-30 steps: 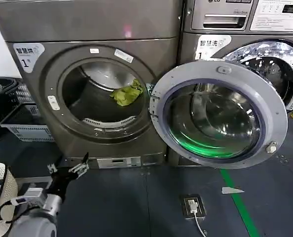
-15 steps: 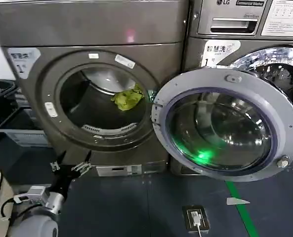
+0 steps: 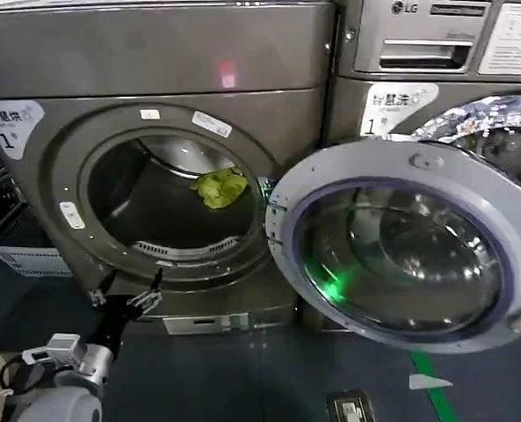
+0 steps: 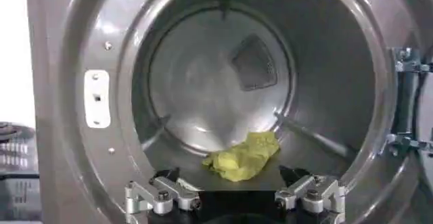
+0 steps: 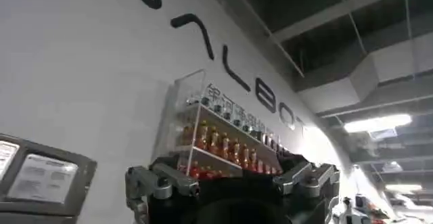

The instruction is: Grasp the clothes from the dryer.

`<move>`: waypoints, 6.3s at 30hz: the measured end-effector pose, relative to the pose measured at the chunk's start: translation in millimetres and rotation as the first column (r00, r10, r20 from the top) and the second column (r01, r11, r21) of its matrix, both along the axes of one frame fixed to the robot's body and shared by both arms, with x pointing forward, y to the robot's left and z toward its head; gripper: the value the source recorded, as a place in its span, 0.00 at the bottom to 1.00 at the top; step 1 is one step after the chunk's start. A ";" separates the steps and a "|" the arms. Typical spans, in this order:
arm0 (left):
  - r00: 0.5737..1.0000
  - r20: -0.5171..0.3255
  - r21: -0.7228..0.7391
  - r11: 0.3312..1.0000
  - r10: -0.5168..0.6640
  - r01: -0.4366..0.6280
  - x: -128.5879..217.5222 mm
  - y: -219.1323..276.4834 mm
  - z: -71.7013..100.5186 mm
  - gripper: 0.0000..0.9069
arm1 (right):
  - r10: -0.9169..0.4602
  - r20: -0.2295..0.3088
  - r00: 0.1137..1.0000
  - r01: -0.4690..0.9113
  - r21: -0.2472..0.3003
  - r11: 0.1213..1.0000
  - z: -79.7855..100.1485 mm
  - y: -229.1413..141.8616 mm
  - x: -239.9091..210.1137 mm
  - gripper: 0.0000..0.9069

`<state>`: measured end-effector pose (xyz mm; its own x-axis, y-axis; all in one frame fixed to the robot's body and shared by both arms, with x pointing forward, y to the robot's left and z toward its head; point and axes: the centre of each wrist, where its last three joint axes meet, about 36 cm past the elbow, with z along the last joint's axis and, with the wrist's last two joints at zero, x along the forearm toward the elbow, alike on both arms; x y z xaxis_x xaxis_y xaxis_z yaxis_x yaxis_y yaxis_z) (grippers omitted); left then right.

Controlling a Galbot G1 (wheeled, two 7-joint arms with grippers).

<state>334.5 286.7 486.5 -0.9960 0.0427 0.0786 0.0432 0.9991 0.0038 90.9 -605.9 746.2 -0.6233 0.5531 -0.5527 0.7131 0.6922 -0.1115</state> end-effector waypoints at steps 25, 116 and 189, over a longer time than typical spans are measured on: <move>1.000 -0.006 -0.018 1.000 -0.006 0.005 0.7 -0.2 -1.6 1.00 | 0.001 -0.006 1.000 -0.001 0.004 1.000 -2.6 -1.9 1.7 1.00; 0.995 0.024 -0.005 0.995 -0.095 0.095 266.9 -17.9 -14.2 1.00 | -0.161 -0.071 0.984 0.161 -0.008 0.987 33.3 15.8 -46.4 1.00; 0.814 -0.453 0.623 0.525 -0.363 0.580 356.4 3.5 -50.6 0.00 | -0.173 -0.111 0.979 0.174 -0.006 0.985 14.6 14.3 -42.7 1.00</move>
